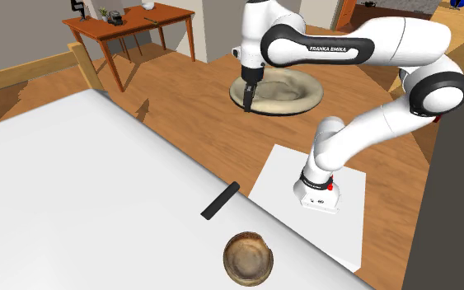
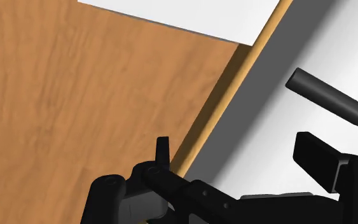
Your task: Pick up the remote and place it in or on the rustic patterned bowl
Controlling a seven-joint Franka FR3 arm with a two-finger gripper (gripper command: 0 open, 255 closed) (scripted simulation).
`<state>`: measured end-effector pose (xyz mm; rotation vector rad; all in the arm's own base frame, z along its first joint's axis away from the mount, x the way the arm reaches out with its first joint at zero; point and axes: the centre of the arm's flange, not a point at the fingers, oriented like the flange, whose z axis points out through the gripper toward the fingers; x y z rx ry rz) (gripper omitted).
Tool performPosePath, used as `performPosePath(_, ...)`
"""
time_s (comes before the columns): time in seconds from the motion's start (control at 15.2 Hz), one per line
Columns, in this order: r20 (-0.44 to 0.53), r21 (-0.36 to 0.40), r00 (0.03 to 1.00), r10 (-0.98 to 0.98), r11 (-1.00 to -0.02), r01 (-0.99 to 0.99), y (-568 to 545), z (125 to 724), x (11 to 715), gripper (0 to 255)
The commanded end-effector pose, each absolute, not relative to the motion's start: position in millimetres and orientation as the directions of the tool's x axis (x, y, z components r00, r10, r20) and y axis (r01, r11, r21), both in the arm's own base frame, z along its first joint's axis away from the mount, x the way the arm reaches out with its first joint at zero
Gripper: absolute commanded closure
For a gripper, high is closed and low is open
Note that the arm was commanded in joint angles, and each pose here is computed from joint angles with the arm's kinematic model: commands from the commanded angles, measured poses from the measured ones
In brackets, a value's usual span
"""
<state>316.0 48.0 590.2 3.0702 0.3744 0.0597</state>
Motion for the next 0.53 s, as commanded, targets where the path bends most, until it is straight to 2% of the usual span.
performPosePath(0.0,0.033,0.055,0.950,0.310,-0.950,0.308,66,573,326,0)
performPosePath(0.46,0.029,0.064,0.847,0.531,-0.846,0.529,136,517,343,0)
